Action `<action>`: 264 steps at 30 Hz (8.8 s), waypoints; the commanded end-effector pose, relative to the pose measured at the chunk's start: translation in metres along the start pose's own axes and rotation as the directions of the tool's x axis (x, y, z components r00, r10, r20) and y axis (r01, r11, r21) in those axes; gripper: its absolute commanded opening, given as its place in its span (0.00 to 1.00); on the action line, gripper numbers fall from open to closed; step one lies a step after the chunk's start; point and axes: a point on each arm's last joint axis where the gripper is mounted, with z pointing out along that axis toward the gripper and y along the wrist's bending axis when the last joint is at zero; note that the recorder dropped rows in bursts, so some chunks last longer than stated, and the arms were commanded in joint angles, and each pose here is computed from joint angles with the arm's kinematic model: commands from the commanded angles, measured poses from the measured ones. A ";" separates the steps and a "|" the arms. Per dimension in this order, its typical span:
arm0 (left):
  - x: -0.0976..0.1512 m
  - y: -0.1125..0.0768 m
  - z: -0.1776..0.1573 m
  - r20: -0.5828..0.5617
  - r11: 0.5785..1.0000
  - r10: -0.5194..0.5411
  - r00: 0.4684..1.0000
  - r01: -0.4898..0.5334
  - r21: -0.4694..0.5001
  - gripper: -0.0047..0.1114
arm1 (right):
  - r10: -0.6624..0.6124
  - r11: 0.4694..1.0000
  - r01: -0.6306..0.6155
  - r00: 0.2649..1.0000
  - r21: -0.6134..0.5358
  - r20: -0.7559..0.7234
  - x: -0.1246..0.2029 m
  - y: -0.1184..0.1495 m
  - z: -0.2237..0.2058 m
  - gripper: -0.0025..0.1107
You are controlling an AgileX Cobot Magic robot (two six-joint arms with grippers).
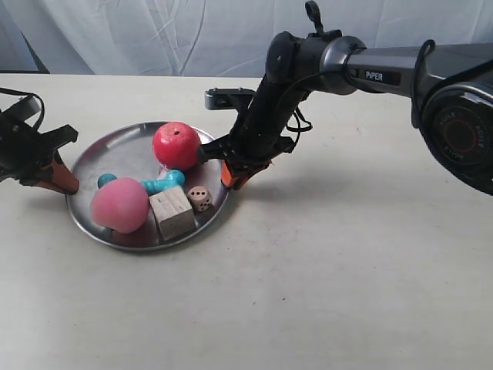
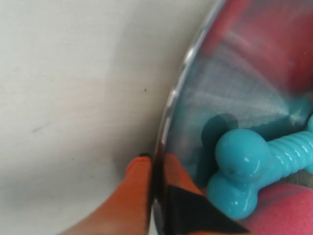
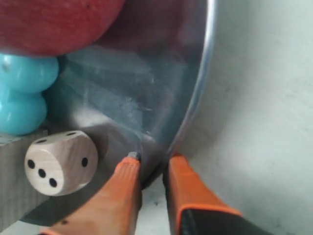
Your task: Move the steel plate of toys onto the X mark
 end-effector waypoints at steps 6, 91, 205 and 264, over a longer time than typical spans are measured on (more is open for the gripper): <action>-0.006 -0.026 -0.010 -0.025 0.991 -0.014 1.000 0.017 0.129 0.04 | -0.039 0.995 0.035 0.998 -0.096 -0.039 0.000 0.025 -0.008 0.01; -0.001 -0.021 -0.089 0.192 0.997 0.016 0.981 -0.029 0.067 0.04 | -0.085 0.989 0.080 0.996 0.124 0.036 0.011 0.038 -0.110 0.01; 0.225 -0.157 -0.178 0.642 0.705 0.613 0.462 -0.686 -0.179 0.04 | -0.006 0.928 -0.327 0.462 0.177 0.887 0.415 0.020 -0.136 0.01; 0.324 -0.021 -0.093 0.939 0.940 0.328 -0.101 -0.062 -0.335 0.04 | -0.006 0.928 -0.327 0.462 0.177 0.887 0.415 0.020 -0.136 0.01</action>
